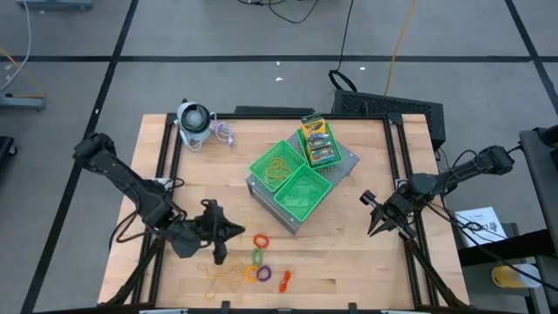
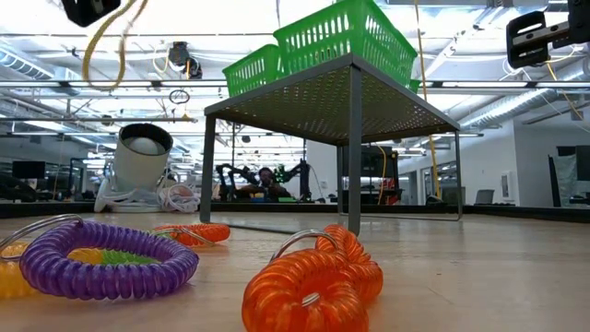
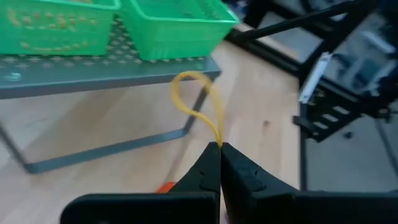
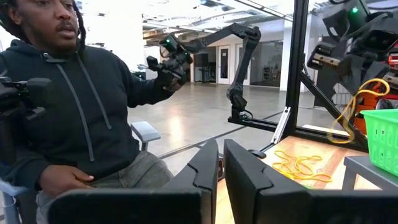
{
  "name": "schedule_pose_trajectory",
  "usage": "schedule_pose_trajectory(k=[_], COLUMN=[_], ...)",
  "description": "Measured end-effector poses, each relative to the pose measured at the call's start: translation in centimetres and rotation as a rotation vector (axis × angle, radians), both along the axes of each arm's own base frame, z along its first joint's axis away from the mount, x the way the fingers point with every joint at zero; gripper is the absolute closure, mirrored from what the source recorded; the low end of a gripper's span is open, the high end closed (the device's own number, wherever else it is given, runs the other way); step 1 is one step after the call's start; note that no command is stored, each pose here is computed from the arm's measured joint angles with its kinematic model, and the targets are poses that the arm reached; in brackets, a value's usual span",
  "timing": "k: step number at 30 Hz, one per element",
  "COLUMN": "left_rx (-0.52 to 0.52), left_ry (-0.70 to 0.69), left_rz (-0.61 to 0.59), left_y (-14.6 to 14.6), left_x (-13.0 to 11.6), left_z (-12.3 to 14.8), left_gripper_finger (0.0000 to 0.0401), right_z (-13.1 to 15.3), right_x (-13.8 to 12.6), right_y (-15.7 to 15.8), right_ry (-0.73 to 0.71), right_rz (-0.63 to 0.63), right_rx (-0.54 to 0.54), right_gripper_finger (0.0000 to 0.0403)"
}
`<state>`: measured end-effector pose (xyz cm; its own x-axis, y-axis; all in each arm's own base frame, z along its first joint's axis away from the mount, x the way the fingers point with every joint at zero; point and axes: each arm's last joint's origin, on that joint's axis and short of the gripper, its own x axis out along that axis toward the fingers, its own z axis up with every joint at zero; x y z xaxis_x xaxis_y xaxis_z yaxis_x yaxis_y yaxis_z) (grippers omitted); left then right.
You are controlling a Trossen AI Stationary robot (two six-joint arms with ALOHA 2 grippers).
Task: Pick & Place Office Desk Supplies
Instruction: Put the yellow rubber band into the top left green bin on the shelf
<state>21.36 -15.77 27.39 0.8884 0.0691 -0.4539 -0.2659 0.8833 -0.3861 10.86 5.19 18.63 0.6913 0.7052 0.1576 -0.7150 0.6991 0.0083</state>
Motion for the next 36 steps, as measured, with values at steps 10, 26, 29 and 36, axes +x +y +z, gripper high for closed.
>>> schedule_pose_trajectory(k=[10,26,29,36], left_rx=[-0.023,-0.124,-0.068,0.076], left_ry=[-0.428,-0.554,-0.604,-0.678], left_rz=[-0.224,-0.485,-0.576,-0.705], left_y=[0.9,3.1,3.2,3.3], left_x=[-3.0,-2.6,-2.6,-2.5], left_z=[0.1,-0.2,0.1,0.4], left_gripper_finger=[0.04,0.0401,0.0401,0.0401], right_z=[0.0,0.0,0.0,0.0], right_x=[0.0,0.0,0.0,0.0], right_y=[0.0,0.0,0.0,0.0], right_ry=[0.0,0.0,0.001,0.001], right_rz=[0.0,0.0,0.0,0.0], right_rx=[0.0,0.0,0.0,0.0], right_gripper_finger=[0.0383,0.0383,0.0383,0.0383])
